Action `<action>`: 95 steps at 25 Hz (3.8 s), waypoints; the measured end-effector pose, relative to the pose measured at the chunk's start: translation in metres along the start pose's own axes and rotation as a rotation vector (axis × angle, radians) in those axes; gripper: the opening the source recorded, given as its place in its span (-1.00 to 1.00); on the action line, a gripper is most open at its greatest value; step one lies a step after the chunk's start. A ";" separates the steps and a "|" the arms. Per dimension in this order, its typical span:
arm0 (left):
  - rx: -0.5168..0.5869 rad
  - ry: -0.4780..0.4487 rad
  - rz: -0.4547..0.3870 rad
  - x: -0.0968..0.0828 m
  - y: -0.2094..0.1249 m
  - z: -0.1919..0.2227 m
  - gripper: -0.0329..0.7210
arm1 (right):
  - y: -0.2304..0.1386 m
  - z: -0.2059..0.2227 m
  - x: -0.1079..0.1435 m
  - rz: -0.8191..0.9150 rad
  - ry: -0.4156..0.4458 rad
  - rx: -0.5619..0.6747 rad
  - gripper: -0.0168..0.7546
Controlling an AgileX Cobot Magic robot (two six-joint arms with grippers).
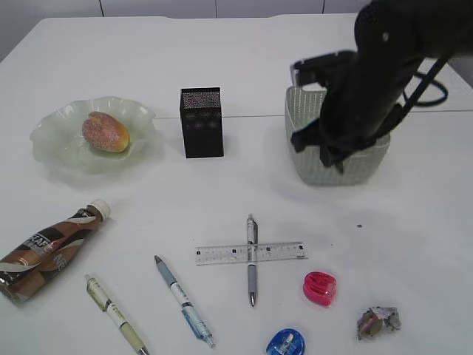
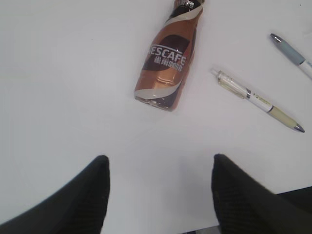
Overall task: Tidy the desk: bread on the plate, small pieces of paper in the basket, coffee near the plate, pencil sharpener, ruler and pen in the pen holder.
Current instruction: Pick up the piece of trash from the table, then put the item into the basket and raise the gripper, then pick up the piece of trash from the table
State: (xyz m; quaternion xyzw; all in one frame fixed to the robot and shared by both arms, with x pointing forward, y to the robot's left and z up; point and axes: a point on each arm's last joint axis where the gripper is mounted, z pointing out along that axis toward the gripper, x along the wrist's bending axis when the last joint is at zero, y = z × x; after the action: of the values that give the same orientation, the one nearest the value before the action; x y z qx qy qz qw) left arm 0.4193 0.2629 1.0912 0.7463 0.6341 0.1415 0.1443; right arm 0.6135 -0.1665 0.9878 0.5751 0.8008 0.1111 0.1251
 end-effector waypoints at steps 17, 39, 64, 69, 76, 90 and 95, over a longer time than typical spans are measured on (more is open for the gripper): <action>0.006 -0.038 -0.018 -0.003 -0.001 0.000 0.36 | 0.062 -0.016 -0.065 0.183 -0.142 -0.189 -0.30; -0.001 -0.038 -0.018 -0.003 0.000 0.000 0.36 | 0.023 -0.082 -0.058 0.195 -0.071 0.047 0.43; -0.018 -0.053 -0.025 -0.005 0.002 0.000 0.36 | -0.154 -0.046 0.025 0.112 0.135 0.246 0.42; -0.018 -0.060 -0.028 -0.005 0.002 0.000 0.36 | -0.149 -0.031 0.027 0.153 0.132 0.241 0.42; -0.019 -0.060 -0.028 -0.005 0.002 0.000 0.36 | -0.149 0.003 0.030 0.147 0.106 0.313 0.42; -0.019 -0.060 -0.028 -0.005 0.002 0.000 0.36 | -0.146 0.037 0.033 0.163 0.095 0.315 0.42; -0.019 -0.060 -0.028 -0.005 0.002 0.000 0.36 | -0.146 0.039 0.033 0.165 0.095 0.313 0.42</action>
State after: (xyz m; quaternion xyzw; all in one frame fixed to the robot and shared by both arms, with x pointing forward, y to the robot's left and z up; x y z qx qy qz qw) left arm 0.4200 0.2573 1.0918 0.7399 0.6385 0.1231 0.1724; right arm 0.4855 -0.1799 0.9018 0.6452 0.7635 0.0221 -0.0132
